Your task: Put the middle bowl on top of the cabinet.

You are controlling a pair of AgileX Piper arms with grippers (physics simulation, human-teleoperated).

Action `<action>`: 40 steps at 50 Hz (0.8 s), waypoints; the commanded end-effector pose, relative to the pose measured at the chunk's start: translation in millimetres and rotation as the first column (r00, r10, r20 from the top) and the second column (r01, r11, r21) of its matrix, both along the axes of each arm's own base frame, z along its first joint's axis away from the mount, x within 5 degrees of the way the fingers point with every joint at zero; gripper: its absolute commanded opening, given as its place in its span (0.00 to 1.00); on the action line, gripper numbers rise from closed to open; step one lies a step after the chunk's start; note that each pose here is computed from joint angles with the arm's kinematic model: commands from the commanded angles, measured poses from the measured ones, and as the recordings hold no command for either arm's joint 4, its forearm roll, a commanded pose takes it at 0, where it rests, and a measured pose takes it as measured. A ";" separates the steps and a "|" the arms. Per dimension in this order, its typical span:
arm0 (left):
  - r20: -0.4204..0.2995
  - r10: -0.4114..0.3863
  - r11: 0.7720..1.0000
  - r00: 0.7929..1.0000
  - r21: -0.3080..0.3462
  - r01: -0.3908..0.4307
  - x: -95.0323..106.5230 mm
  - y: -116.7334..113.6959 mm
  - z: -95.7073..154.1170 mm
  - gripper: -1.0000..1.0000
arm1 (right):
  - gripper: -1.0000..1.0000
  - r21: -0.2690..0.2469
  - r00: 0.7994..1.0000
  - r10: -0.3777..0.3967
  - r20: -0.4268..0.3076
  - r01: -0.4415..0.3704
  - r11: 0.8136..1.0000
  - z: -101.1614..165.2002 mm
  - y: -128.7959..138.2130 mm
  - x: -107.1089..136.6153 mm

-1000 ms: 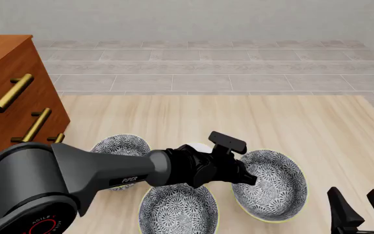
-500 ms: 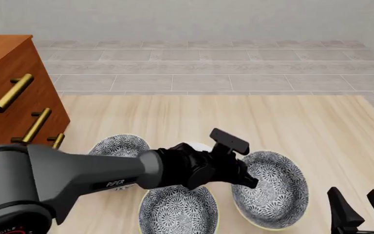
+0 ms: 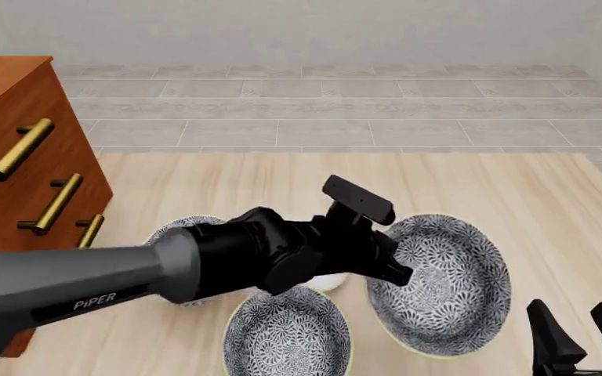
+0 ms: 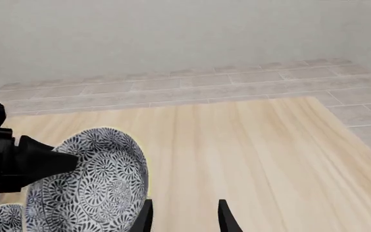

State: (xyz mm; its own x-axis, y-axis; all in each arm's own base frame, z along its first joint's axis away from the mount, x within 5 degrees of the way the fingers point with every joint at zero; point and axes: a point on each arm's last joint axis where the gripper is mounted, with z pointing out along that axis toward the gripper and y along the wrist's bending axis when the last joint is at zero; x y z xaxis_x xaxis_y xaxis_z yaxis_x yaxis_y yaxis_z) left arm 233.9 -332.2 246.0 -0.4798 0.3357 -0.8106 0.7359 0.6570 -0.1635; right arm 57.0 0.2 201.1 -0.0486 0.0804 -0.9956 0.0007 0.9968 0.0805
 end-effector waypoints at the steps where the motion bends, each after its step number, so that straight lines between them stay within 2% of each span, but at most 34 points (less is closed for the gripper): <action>1: 0.050 0.005 0.996 0.999 -0.085 -0.001 -14.8 21.4 42.9 0.00 | 1.00 -0.006 1.000 0.003 0.006 -0.003 1.000 0.4 0.2 -0.5; 7: 0.086 0.002 0.995 0.996 -0.100 0.007 -19.8 32.6 61.4 0.00 | 1.00 -0.011 1.000 0.003 0.011 -0.002 1.000 0.7 0.1 -0.5; 20: 0.134 -0.008 0.993 0.991 -0.116 0.023 -28.5 46.4 82.9 0.00 | 1.00 -0.018 1.000 -0.003 0.018 0.004 1.000 1.4 -0.2 -0.5; 33: 0.154 -0.011 0.992 0.988 -0.126 0.030 -33.4 53.1 91.1 0.00 | 1.00 -0.018 1.000 -0.007 0.023 0.007 1.000 1.8 -0.4 -0.6; 40: 0.162 0.020 0.992 0.987 -0.130 0.001 -27.5 63.4 95.0 0.00 | 1.00 -0.017 1.000 -0.006 0.022 0.006 1.000 1.7 -0.4 -0.6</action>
